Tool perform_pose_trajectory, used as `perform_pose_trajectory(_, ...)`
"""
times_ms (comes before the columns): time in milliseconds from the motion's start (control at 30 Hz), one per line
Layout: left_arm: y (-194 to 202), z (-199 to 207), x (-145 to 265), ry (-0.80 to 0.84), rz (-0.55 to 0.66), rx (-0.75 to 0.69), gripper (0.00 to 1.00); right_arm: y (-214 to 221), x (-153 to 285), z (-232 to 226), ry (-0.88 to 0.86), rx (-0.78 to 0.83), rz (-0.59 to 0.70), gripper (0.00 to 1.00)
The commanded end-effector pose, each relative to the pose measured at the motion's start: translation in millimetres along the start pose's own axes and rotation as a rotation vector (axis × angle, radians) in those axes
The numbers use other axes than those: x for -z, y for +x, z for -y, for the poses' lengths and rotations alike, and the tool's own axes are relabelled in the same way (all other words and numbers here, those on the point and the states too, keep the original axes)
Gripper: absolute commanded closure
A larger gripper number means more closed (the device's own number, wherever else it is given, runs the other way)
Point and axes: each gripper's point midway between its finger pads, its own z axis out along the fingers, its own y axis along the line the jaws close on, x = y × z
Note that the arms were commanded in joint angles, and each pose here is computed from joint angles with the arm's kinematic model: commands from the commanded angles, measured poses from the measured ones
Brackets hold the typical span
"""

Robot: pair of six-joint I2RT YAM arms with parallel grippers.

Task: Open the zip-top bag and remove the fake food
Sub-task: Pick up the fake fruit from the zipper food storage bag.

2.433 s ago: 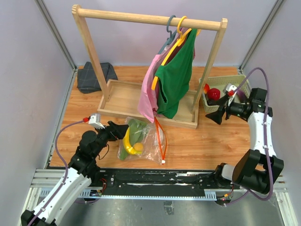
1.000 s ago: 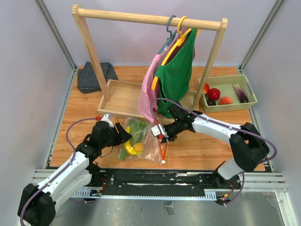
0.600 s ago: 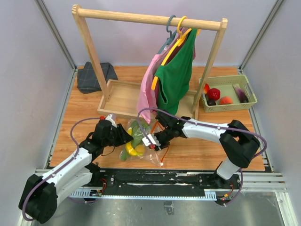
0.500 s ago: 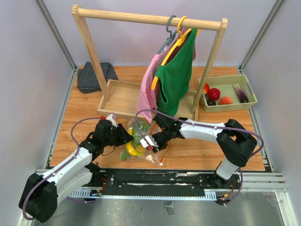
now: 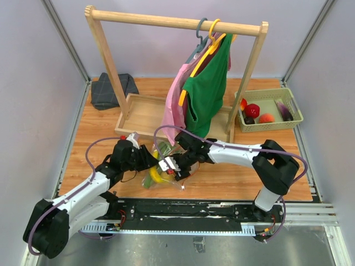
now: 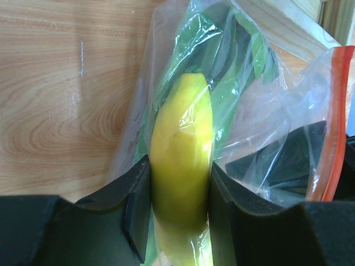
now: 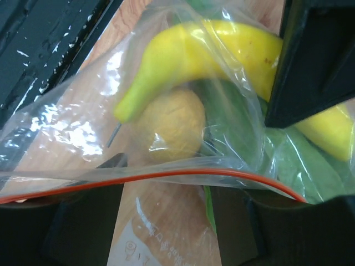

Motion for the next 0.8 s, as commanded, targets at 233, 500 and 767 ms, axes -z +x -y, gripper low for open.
perform_pose_trajectory(233,7,7,-2,0.058,-0.024,-0.007,0.96,-18,-29,-5,-0.022,0.046,0.023,0.27)
perform_pose_trajectory(500,8,11,-3,0.083,-0.031,-0.003,0.96,-11,-46,-7,-0.025,0.084,-0.009,0.24)
perform_pose_trajectory(767,9,10,-3,0.084,-0.030,-0.002,0.97,-9,-49,-3,-0.002,0.081,-0.023,0.35)
